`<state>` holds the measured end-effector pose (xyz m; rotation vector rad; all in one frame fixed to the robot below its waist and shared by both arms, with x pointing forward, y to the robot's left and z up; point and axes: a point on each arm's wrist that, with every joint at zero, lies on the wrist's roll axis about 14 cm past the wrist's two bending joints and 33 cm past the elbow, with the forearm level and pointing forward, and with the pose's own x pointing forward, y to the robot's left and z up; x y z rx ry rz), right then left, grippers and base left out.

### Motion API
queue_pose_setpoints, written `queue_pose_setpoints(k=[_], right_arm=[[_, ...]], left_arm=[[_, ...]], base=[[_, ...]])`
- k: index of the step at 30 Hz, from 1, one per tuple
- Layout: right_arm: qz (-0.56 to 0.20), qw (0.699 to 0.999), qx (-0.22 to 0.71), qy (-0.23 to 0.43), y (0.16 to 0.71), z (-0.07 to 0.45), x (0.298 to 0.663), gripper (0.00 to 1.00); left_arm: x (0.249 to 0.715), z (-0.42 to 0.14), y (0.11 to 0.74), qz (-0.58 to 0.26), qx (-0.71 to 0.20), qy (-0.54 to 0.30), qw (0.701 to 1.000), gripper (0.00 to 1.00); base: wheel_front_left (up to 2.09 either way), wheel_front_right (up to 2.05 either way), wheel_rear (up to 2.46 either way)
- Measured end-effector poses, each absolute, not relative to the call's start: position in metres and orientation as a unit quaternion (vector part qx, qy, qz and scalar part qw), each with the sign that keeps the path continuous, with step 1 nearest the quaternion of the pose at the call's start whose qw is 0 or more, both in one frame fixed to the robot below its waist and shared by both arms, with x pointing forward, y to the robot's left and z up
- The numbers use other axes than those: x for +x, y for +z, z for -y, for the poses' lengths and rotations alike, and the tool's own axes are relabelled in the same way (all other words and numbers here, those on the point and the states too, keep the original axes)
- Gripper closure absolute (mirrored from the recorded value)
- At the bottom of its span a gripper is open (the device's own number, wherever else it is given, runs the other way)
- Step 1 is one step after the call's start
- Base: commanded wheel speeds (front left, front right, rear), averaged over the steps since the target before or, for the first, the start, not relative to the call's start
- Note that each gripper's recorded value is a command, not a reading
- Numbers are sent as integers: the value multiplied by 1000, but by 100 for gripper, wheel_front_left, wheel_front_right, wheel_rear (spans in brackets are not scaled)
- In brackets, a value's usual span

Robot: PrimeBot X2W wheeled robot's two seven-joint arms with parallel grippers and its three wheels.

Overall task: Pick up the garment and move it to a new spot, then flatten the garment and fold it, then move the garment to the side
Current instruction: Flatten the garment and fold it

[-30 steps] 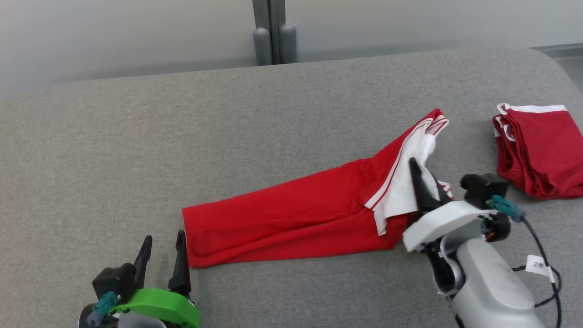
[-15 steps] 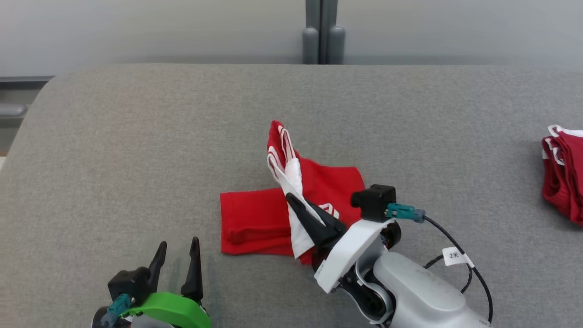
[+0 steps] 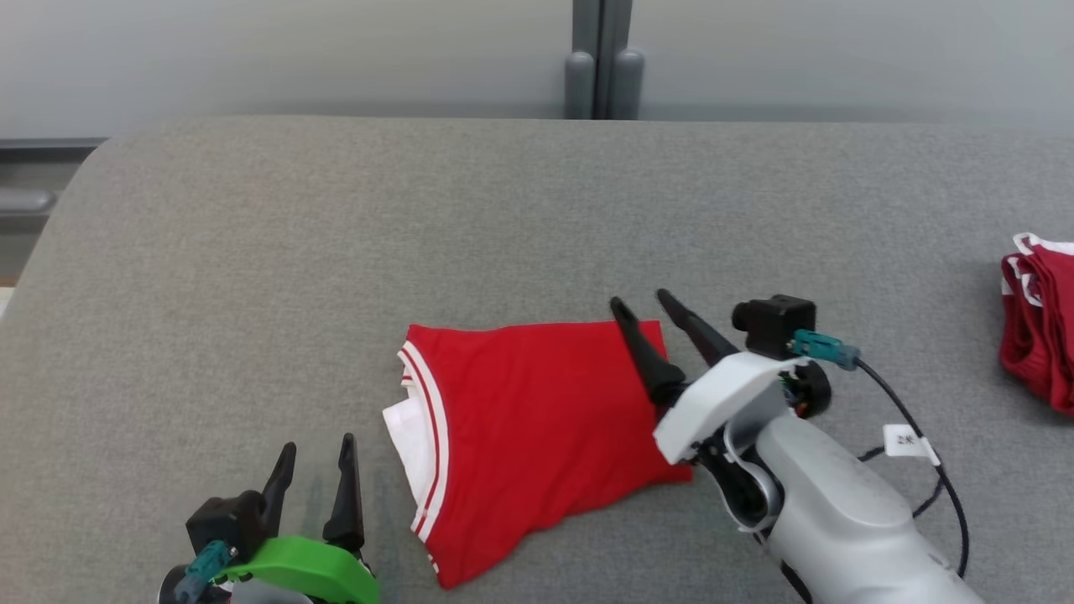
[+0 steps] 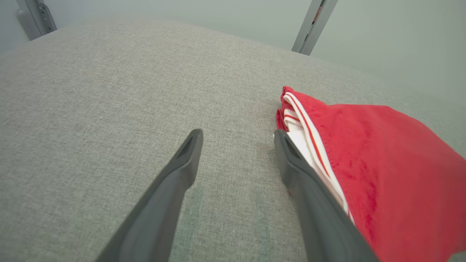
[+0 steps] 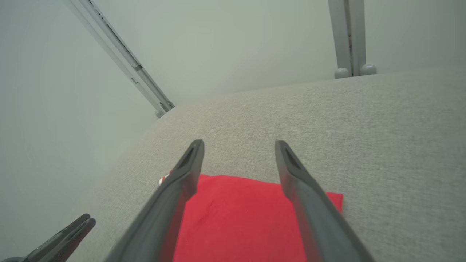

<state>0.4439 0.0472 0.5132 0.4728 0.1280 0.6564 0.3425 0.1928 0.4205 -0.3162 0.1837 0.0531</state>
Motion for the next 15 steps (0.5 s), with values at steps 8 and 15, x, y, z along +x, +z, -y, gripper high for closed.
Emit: queue_pose_setpoints(k=[8,15], right_arm=[[-45,974,136,177,478,63,448,0],[-48,987,98,119,463,109,426,0]], left_arm=[[360,-176,428,-82,-133,-9,988,0],[366,-162,439,-66,-101,-41,992,0]], base=[[0,0,0],[0,0,0]])
